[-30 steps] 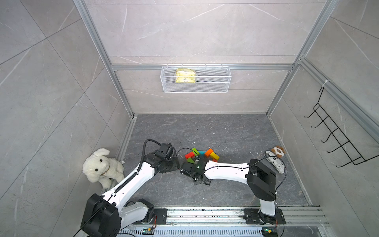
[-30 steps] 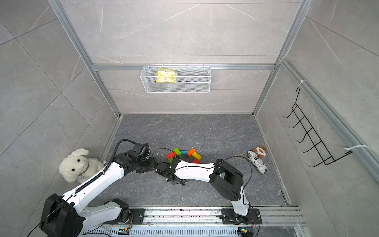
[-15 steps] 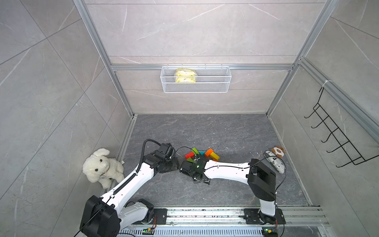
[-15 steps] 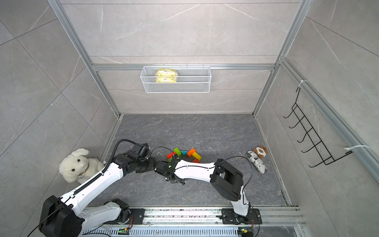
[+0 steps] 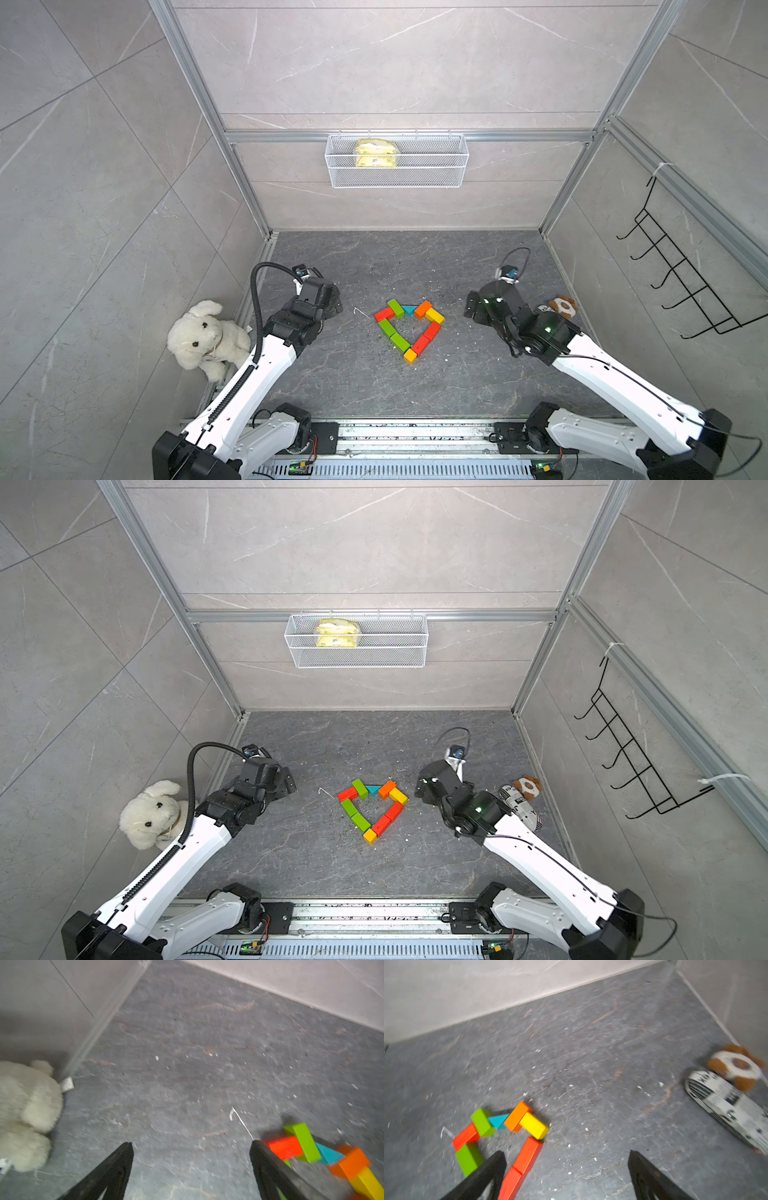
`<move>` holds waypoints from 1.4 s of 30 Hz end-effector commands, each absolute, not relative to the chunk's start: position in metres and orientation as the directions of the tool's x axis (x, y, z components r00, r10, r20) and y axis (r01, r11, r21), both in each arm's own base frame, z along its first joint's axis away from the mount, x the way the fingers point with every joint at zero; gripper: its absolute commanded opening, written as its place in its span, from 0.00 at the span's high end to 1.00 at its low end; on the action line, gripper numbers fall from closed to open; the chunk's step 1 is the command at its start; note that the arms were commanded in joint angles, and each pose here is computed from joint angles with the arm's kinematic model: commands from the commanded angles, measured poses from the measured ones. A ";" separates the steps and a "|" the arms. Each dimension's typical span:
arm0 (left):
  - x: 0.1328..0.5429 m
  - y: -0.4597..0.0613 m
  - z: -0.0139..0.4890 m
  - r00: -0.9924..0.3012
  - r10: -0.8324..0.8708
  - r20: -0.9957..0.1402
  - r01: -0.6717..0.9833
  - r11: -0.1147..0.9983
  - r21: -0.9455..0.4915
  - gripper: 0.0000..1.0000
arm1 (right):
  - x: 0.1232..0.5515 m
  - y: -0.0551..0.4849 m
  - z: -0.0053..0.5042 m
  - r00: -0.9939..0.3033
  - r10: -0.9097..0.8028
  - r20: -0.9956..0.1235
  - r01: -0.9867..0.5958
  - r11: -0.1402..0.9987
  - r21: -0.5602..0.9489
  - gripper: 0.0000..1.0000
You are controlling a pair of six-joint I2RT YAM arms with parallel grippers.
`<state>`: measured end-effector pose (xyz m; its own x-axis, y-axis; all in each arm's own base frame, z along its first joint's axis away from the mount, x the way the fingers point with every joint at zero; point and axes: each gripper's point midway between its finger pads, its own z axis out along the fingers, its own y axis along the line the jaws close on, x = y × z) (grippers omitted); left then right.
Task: Assemble a heart with building blocks
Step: Assemble the building block at the center of the board, then reset both arms
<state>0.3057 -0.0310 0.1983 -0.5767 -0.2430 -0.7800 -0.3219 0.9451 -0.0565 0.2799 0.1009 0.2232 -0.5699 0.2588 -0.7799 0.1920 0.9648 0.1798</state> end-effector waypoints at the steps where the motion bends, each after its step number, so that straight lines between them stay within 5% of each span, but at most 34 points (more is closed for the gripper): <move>1: 0.330 0.010 0.192 -0.516 -0.121 -0.848 -0.411 0.904 0.121 0.07 | 0.295 0.058 0.216 -0.439 0.276 -0.855 0.284 0.946 0.160 0.00; 6: 0.346 0.057 0.122 -0.623 -0.234 -0.747 -0.495 0.857 0.145 0.03 | 0.296 -0.019 0.177 -0.443 0.213 -0.871 0.589 0.801 -0.104 0.01; 9: 0.359 0.063 0.110 -0.578 -0.201 -0.791 -0.479 0.868 0.129 0.01 | 0.300 -0.046 0.155 -0.407 0.145 -0.902 0.646 0.744 -0.172 0.00; 14: 0.364 0.061 0.096 -0.509 -0.126 -0.852 -0.424 0.898 0.121 0.00 | 0.328 -0.046 0.126 -0.369 0.013 -0.929 0.532 0.823 -0.199 0.01; 18: 0.374 0.047 0.105 -0.440 -0.065 -0.896 -0.327 0.940 0.092 0.00 | 0.356 -0.025 0.127 -0.272 0.050 -0.961 0.362 0.931 -0.054 0.00; 23: 0.382 0.033 0.100 -0.381 0.002 -0.924 -0.218 0.972 0.091 0.00 | 0.393 0.012 0.099 -0.347 0.008 -0.938 0.036 0.999 -0.004 0.00; 42: 0.380 0.040 0.087 -0.361 -0.040 -0.932 -0.217 0.975 0.042 0.00 | 0.388 0.013 0.097 -0.297 -0.022 -0.954 0.065 0.997 -0.043 0.00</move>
